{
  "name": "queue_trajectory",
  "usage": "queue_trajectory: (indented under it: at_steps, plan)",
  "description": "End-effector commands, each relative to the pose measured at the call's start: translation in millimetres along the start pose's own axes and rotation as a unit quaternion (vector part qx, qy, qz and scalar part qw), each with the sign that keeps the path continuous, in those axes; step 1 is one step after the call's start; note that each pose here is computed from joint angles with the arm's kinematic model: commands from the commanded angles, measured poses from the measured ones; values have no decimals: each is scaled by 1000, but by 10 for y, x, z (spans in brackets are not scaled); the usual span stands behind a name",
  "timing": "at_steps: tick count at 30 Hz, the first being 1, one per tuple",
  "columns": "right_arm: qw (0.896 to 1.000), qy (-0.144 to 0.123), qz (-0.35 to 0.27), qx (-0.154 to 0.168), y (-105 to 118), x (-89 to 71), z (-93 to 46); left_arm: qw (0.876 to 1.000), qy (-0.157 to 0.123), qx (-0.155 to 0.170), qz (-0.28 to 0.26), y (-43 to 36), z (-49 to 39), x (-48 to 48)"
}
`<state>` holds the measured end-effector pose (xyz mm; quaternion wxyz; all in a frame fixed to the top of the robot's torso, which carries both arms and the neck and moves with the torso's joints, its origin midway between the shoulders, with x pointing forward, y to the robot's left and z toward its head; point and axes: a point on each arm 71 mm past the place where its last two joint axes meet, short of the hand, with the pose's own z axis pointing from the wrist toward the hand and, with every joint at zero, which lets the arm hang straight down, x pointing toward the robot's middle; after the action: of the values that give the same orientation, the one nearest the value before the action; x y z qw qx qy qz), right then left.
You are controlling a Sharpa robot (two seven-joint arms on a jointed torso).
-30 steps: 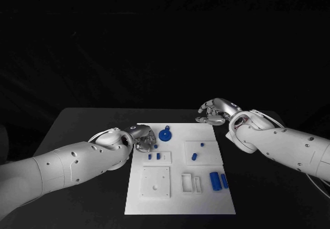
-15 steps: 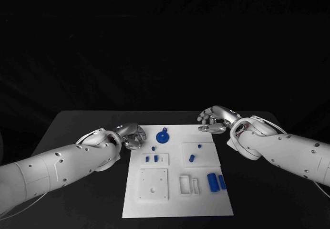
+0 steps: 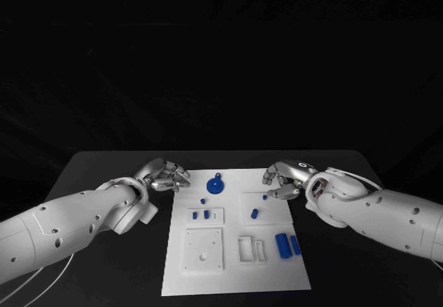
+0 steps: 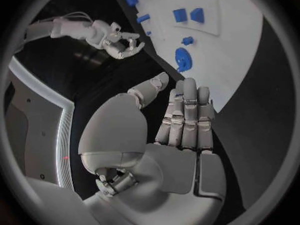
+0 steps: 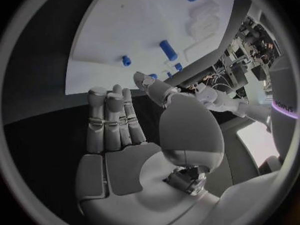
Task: Assemble the parts on the task board
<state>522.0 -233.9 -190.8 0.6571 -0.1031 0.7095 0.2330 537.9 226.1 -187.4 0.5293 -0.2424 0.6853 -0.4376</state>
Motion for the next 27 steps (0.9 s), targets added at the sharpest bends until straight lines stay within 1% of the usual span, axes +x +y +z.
queue_trajectory:
  at_steps: [1,6,11,23,27]
  plan:
    - [997,23,-67,-4,26,106,5,994,5,24,-108,-67,-21,27]
    - [997,25,-79,-4,68,193,14,992,5,22,-120,-78,-40,44]
    - [996,23,-86,-6,105,220,27,992,6,22,-125,-76,-43,40]
    - [995,32,-93,-5,131,339,37,992,5,20,-127,-62,-49,23]
    - [995,30,-99,-5,145,359,49,992,5,20,-127,-58,-51,17]
